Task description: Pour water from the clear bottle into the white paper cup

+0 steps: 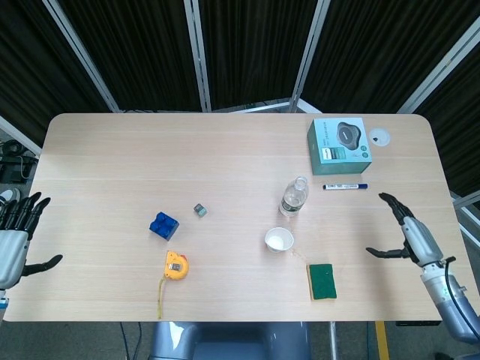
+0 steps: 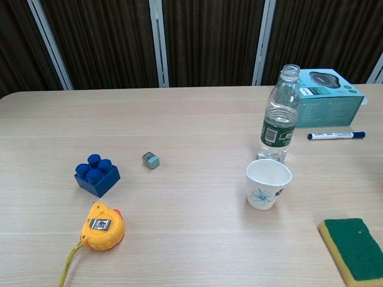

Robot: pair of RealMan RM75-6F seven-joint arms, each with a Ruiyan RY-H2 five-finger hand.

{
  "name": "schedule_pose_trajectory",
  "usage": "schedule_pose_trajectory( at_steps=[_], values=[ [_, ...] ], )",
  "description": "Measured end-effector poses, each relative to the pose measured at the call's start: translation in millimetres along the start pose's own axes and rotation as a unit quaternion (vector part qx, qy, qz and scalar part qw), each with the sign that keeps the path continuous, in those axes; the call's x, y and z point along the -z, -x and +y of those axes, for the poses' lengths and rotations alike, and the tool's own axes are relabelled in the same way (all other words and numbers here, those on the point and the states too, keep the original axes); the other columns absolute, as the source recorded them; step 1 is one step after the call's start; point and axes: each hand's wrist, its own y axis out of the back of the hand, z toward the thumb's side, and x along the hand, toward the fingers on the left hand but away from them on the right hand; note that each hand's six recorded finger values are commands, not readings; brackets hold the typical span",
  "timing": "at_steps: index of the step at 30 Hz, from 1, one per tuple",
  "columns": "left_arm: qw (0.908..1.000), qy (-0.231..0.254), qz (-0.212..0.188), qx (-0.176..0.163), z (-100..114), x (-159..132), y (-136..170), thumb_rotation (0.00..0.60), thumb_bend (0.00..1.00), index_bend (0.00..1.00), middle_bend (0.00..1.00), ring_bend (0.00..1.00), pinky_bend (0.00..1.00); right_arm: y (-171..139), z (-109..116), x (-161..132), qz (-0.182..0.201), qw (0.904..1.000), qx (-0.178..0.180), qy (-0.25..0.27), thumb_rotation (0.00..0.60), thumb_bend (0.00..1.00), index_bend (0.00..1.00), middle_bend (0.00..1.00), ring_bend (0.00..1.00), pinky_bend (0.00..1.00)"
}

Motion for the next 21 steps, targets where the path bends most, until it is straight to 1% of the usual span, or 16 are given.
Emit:
schedule_pose_trajectory(
  at_steps=[2,4,10,15,21],
  values=[
    [1.0,-0.002,0.007,0.002,-1,2,-1,0.6,0.0,0.0,0.0,0.0,0.0,22,-7,6,-0.008,0.9992,-0.028,0.029,0.6,0.0,0.0,0.0,0.0,0.0],
    [0.9999,-0.005,0.015,0.005,-4,5,-3,0.6,0.0,0.0,0.0,0.0,0.0,40,-13,7,-0.009,0.9981,-0.043,0.043,0.6,0.0,0.0,0.0,0.0,0.0],
    [0.9993,-0.011,0.025,0.027,-13,9,-9,0.6,0.0,0.0,0.0,0.0,0.0,90,-48,-4,0.001,0.9945,-0.083,0.063,0.6,0.0,0.0,0.0,0.0,0.0],
    [0.9989,-0.009,0.028,0.036,-17,10,-12,0.6,0.0,0.0,0.0,0.0,0.0,113,-70,-14,0.003,0.9927,-0.097,0.072,0.6,0.0,0.0,0.0,0.0,0.0],
    [0.9984,-0.006,0.029,0.049,-20,12,-15,0.6,0.0,0.0,0.0,0.0,0.0,128,-85,-28,0.014,0.9921,-0.097,0.079,0.6,0.0,0.0,0.0,0.0,0.0]
  ],
)
